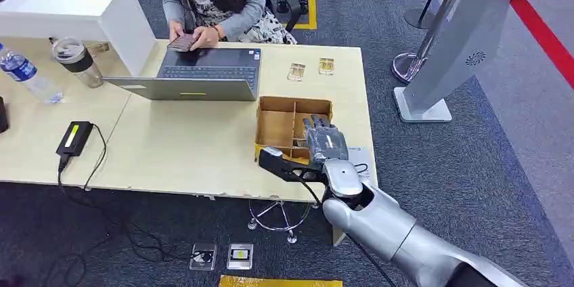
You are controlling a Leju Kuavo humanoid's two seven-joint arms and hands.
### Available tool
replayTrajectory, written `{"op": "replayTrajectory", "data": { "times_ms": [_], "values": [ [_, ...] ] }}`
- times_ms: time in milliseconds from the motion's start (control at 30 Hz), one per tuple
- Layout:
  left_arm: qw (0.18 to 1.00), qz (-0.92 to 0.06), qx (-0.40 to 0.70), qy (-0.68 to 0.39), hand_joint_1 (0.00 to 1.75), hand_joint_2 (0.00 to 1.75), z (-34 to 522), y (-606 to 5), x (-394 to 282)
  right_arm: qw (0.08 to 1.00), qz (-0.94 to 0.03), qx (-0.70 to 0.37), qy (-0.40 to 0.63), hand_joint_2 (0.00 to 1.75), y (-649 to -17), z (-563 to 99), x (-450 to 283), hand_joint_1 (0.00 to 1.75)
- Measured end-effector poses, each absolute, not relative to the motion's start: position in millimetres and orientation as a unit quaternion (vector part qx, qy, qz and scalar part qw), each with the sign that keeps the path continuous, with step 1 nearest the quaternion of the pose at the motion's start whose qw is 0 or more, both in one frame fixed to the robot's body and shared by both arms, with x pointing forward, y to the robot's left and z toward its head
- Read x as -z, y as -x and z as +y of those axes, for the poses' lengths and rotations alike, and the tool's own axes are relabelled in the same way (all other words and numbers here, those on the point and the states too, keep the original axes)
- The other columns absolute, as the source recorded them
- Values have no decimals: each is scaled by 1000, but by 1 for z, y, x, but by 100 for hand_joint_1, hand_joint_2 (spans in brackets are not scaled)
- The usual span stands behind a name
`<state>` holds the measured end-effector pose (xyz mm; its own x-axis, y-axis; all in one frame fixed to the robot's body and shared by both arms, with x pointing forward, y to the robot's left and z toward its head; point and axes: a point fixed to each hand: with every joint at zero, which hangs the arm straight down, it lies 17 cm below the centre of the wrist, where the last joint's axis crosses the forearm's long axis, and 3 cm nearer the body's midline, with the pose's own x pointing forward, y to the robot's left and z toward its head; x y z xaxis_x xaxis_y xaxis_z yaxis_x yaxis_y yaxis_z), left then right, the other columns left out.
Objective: Pass the card to the sensor for recognition and then transmit it.
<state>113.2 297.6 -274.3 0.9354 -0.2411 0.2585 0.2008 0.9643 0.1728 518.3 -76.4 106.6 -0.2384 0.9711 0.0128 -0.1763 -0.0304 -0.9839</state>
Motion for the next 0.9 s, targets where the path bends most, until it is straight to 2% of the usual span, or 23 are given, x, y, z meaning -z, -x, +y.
{"op": "replayTrajectory", "data": {
  "times_ms": [100,133,167,200,233,400,433,900],
  "values": [
    [981,-140,112,-72,0,0,298,-113,274,475,-506,-602,394,175,-519,-77,-106,0],
    [981,-140,112,-72,0,0,298,-113,274,475,-505,-603,394,175,-519,-77,-106,23],
    [981,-140,111,-72,0,0,298,-113,274,475,-505,-603,395,175,-519,-77,-105,23],
    [981,-140,111,-72,0,0,298,-113,274,475,-505,-603,395,175,-519,-77,-106,166],
    [981,-140,111,-73,0,0,298,-113,274,476,-504,-603,395,175,-519,-77,-105,175],
    [981,-140,111,-73,0,0,298,-113,274,473,-501,-603,403,175,-521,-79,-105,175],
    [981,-140,111,-73,0,0,298,-113,274,471,-500,-603,405,175,-521,-80,-106,0],
    [981,-140,111,-74,0,0,298,-113,274,468,-500,-605,407,175,-521,-80,-104,0]
  ]
}}
